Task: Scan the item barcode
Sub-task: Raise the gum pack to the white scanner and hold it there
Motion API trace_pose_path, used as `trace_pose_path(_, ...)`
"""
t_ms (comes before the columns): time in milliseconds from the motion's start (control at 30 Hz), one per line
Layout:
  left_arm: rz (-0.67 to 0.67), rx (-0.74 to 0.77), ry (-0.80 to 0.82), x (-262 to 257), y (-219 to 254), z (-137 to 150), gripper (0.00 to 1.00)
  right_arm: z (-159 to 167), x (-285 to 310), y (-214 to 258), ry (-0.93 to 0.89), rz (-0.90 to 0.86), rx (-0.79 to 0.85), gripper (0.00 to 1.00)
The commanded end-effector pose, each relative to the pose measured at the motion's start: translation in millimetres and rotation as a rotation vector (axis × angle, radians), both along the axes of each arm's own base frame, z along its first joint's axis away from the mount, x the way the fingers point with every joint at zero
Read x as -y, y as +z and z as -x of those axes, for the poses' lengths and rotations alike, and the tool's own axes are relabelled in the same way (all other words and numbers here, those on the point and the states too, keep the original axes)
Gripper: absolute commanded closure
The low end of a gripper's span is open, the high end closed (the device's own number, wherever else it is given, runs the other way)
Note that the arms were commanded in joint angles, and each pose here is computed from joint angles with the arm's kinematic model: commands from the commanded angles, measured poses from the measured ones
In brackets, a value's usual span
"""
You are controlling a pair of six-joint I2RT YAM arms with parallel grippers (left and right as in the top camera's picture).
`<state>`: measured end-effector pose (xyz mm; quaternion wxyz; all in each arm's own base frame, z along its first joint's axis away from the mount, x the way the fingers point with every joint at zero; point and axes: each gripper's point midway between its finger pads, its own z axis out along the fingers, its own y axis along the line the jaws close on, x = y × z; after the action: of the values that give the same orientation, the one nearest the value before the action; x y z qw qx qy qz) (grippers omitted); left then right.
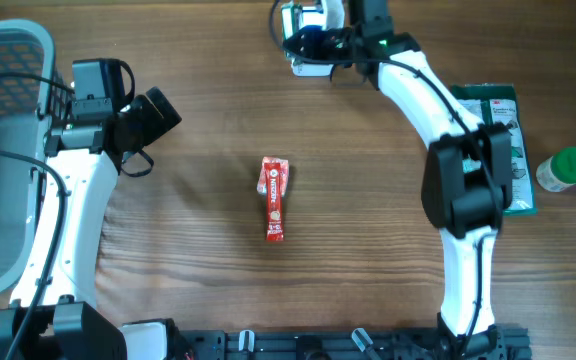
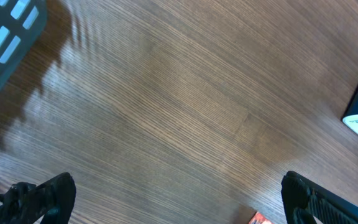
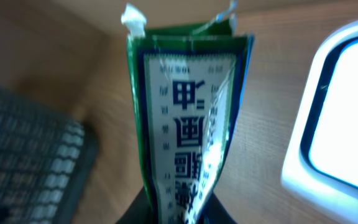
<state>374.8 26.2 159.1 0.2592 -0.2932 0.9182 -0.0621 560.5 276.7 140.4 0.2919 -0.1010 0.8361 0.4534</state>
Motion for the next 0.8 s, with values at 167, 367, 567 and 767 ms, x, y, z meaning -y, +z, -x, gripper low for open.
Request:
trace_pose_path(167,-0.011,0.018,0.008,-3,7,-1,0.0,-12,19,-22,0.076,-0.374,-0.269,0.91)
trace_pose_path(367,-0.011,0.018,0.008,-3,7,-1,0.0,-10,18,-28,0.081,-0.375,-0.281,0.9)
trace_pose_path(567,-0.011,0.018,0.008,-3,7,-1,0.0,-8,17,-28,0.093,-0.379,-0.292,0.89)
trace_pose_path(767,-0.011,0.018,0.008,-3,7,-1,0.0,-7,17,-29,0.086,-0.384,-0.32,0.85)
